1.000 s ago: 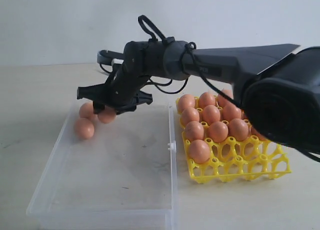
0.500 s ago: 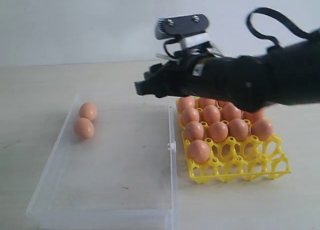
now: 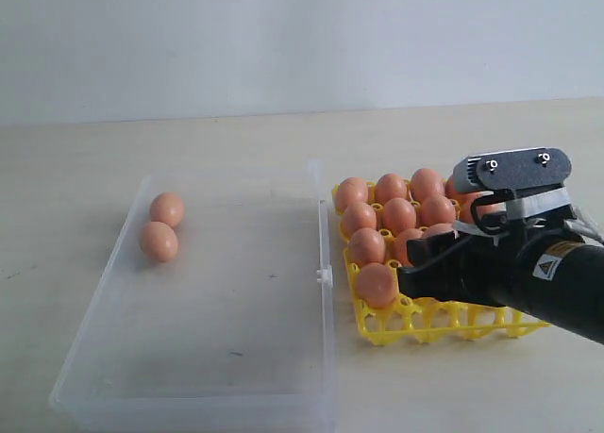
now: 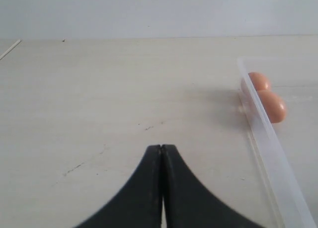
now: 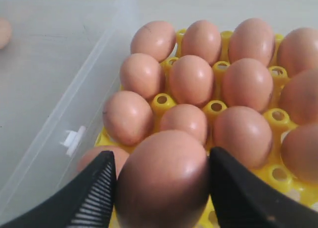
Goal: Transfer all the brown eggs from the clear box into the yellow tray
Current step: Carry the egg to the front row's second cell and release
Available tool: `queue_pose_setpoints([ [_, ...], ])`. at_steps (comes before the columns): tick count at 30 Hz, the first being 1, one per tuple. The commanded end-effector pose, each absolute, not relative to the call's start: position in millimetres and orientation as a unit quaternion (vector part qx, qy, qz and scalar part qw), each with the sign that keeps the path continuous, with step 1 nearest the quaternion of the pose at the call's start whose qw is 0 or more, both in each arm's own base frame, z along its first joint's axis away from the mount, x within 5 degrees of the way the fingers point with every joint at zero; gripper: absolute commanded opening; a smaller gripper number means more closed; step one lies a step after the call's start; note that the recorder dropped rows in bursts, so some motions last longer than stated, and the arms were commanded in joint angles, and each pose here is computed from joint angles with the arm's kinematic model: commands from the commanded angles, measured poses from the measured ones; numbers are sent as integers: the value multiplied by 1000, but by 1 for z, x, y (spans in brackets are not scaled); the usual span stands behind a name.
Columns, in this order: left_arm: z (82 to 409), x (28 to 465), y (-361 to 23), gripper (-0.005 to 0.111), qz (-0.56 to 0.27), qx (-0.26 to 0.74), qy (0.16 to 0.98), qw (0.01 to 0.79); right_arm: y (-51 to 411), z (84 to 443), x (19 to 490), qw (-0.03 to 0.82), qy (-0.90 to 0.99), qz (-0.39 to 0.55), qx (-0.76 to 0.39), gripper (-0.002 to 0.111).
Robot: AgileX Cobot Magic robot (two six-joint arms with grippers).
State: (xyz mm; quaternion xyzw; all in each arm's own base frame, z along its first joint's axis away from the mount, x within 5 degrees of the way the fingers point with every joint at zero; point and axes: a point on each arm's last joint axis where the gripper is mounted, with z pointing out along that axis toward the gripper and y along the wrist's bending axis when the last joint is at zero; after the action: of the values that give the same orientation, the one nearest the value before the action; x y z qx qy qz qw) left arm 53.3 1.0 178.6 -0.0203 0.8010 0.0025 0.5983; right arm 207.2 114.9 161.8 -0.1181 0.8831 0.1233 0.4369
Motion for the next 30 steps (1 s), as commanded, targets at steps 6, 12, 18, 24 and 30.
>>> queue_pose_setpoints([
  [6, 181, 53, 0, 0, -2, -18, 794, 607, 124, 141, 234, 438, 888, 104, -93, 0],
  [12, 181, 53, 0, 0, -2, -18, 794, 607, 128, 138, 240, 435, 890, 102, -95, 4],
  [18, 181, 53, 0, 0, -2, -18, 794, 607, 128, 132, 241, 427, 894, 99, -95, 37],
  [24, 181, 53, 0, 0, -2, -18, 794, 607, 128, 136, 240, 429, 892, 102, -95, 69],
  [30, 181, 53, 0, 0, -2, -18, 794, 607, 140, 183, 239, 419, 886, 136, -142, 47],
])
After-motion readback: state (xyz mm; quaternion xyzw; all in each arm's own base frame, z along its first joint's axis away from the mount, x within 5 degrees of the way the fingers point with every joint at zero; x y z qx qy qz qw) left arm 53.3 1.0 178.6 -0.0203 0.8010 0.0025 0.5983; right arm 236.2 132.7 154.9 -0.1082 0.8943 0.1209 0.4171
